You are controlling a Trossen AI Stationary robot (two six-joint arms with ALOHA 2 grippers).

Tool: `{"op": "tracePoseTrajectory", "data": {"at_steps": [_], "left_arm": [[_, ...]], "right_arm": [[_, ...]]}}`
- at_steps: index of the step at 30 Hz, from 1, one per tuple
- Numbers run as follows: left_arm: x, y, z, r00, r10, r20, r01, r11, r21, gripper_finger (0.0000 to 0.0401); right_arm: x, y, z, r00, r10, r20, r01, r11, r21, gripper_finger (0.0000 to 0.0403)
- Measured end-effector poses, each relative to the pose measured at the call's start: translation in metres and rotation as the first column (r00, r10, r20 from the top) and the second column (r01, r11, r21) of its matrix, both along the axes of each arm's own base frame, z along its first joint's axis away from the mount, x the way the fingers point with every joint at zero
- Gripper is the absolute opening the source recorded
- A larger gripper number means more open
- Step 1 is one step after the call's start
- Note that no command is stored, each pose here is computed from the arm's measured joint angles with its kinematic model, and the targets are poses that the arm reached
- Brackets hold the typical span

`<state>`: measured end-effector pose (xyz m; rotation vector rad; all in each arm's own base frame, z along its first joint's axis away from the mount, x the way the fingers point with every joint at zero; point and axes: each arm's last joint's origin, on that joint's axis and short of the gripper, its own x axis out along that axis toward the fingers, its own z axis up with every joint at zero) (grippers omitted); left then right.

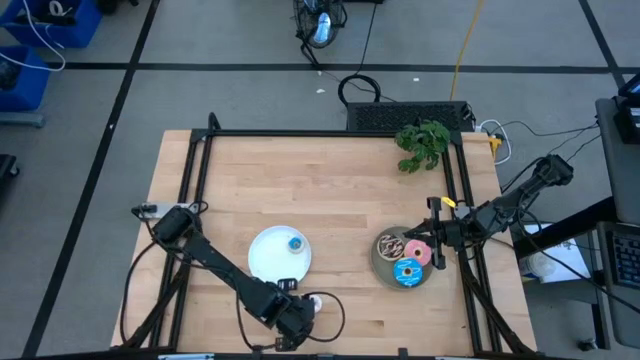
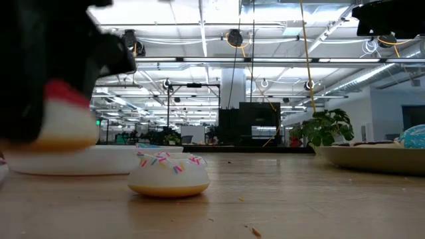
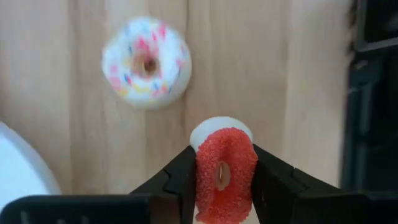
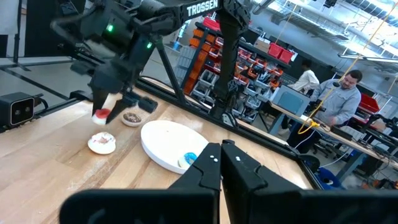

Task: Pick & Place donuts
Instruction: Put the small orange donut on the white plate

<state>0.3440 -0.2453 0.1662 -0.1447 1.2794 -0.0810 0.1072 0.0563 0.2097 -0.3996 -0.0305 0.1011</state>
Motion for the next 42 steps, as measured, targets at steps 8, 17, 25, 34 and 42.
{"op": "tracePoseTrajectory", "data": {"at_steps": [8,17,25,34,42], "left_arm": [[-0.005,0.020,0.058,0.999,0.044,0.026,-0.045,0.997,0.061,0.0127],[-0.034,0.074,0.122,0.987,0.161,0.018,-0.160,0.948,0.277,0.0127],[-0.043,0.096,0.137,0.980,0.199,0.005,-0.190,0.927,0.323,0.0127],[-0.033,0.120,0.086,0.976,0.201,-0.082,-0.170,0.943,0.285,0.0127],[-0.030,0.148,0.041,0.967,0.211,-0.144,-0.178,0.961,0.211,0.0127]], "right_arm": [[0.000,0.000,0.000,1.000,0.000,0.000,0.000,1.000,0.000,0.0000],[0.000,0.000,0.000,1.000,0.000,0.000,0.000,1.000,0.000,0.0000],[0.000,0.000,0.000,1.000,0.000,0.000,0.000,1.000,0.000,0.0000],[0.000,0.000,0.000,1.000,0.000,0.000,0.000,1.000,0.000,0.0000],[0.000,0.000,0.000,1.000,0.000,0.000,0.000,1.000,-0.002,0.0000]]}}
